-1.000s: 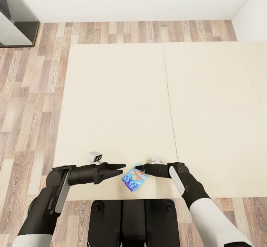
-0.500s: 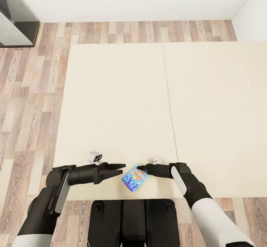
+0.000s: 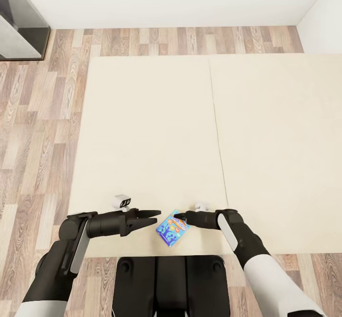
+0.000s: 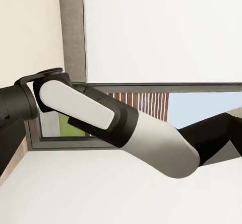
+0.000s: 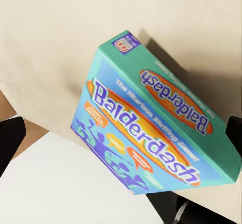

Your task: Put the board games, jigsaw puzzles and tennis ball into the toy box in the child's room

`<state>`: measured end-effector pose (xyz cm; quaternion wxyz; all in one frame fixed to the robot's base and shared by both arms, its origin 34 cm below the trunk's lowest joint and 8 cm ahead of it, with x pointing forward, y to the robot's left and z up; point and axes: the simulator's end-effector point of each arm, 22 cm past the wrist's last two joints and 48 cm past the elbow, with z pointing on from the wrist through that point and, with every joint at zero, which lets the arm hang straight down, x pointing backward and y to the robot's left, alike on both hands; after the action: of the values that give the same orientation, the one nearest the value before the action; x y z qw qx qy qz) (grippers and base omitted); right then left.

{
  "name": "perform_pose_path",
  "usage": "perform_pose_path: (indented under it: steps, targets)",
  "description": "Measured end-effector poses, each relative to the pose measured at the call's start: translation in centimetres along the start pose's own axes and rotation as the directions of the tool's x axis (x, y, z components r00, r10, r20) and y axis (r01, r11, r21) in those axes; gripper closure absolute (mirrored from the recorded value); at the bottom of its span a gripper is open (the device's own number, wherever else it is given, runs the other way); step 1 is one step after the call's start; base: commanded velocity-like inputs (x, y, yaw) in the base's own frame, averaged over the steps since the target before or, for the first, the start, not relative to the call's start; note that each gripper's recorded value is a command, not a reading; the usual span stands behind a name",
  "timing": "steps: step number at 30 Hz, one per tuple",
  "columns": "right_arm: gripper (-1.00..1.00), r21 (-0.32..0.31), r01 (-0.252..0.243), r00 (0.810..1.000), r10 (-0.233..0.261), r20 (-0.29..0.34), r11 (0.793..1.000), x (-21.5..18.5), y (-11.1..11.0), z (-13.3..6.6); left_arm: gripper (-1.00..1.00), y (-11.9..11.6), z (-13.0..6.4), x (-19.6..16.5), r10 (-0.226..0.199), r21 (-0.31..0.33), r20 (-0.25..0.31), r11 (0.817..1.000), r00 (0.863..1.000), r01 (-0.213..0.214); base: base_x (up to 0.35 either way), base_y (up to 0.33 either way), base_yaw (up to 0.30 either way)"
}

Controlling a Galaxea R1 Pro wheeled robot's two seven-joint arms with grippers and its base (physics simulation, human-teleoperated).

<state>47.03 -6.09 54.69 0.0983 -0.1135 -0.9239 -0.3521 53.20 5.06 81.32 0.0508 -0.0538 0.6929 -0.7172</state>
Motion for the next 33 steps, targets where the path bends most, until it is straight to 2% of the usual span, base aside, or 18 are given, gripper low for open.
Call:
perform_pose_path:
  steps: [6,10,15,28,33]
  targets:
    - [-1.00,0.004,-0.006,1.000,0.006,-0.011,1.000,0.5,-0.1,0.2,-1.00,0.0,0.0,0.0,0.000,0.000,0.000,1.000,1.000,0.000,0.000,0.000,0.000]
    - [-1.00,0.021,-0.046,0.997,0.047,-0.056,0.999,2.6,-1.5,0.8,-1.00,0.0,0.0,0.0,0.000,0.000,0.000,1.000,1.000,0.000,0.000,0.000,0.000]
    - [-1.00,0.032,-0.062,0.995,0.065,-0.073,0.998,3.4,-2.3,0.7,-1.00,0.0,0.0,0.0,0.000,0.001,0.000,1.000,1.000,0.000,0.000,0.000,0.000]
    - [-1.00,0.036,-0.075,0.993,0.078,-0.088,0.997,4.1,-2.7,0.8,-1.00,0.0,0.0,0.0,0.000,0.001,0.000,1.000,1.000,0.000,0.000,0.000,0.000]
    - [-1.00,0.044,-0.102,0.987,0.106,-0.121,0.994,5.7,-3.2,1.2,-1.00,0.0,0.0,0.0,0.000,0.001,0.000,1.000,1.000,0.000,0.000,0.000,0.000]
